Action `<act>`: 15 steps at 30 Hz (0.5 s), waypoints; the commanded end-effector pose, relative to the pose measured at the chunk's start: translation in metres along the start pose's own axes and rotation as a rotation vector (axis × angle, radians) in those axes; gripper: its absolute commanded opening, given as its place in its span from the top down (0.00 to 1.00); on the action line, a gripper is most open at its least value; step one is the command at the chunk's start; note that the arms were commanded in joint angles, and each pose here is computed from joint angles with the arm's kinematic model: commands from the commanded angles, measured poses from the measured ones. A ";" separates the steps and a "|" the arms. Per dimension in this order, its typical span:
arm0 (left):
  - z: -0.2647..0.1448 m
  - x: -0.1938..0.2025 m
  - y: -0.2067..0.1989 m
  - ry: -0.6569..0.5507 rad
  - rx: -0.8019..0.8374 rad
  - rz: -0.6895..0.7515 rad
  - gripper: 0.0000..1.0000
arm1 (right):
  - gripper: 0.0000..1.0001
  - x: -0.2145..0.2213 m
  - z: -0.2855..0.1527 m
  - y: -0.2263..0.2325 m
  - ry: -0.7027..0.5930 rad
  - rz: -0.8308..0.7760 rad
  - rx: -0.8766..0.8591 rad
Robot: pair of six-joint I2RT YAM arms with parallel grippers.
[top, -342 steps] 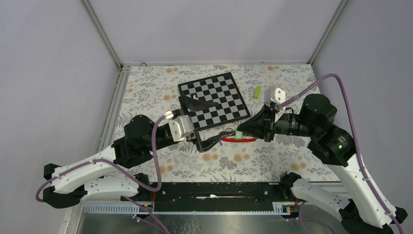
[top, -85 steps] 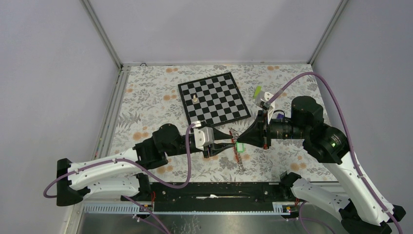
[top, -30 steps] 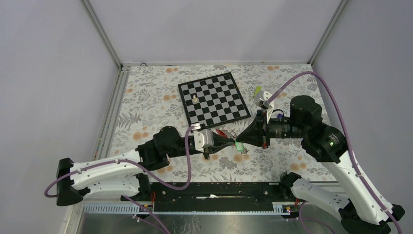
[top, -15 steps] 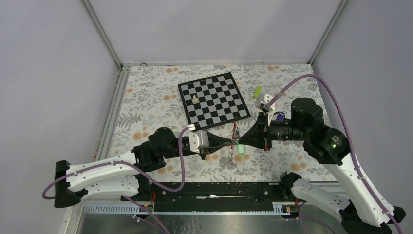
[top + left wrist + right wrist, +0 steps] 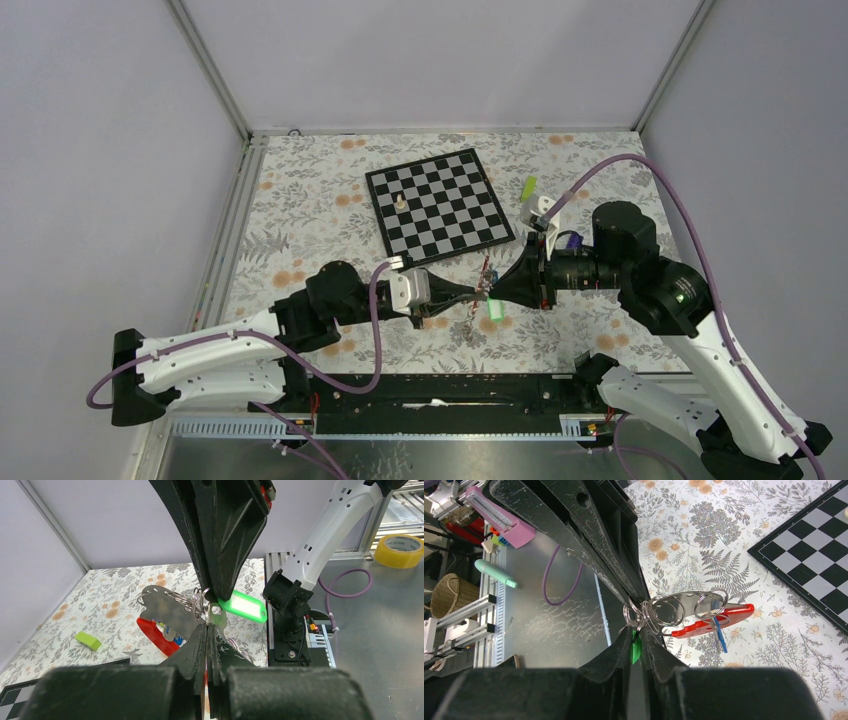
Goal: Remove the keys from the keyring
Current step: Adjust the key on the keyring.
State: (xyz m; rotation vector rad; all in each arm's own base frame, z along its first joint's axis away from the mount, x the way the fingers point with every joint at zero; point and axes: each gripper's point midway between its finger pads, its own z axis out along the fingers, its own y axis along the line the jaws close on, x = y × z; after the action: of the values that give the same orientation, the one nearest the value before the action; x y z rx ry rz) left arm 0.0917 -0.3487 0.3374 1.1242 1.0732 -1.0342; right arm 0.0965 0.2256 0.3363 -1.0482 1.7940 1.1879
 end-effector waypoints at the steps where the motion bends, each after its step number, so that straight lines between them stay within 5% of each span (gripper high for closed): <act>1: -0.002 -0.037 0.003 -0.113 0.000 0.044 1.00 | 0.84 -0.001 -0.002 0.002 -0.007 -0.024 -0.001; 7: 0.000 -0.032 -0.001 -0.094 0.020 0.039 1.00 | 0.95 -0.013 -0.005 0.002 -0.062 -0.061 0.020; 15: 0.005 -0.023 -0.006 -0.064 0.055 0.029 1.00 | 0.96 -0.034 -0.011 0.008 -0.122 -0.110 0.022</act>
State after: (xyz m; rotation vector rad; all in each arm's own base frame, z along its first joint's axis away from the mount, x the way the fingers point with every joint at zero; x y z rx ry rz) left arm 0.0873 -0.3511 0.3347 1.1545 1.0590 -1.0481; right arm 0.0982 0.2229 0.3474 -1.0322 1.7279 1.1578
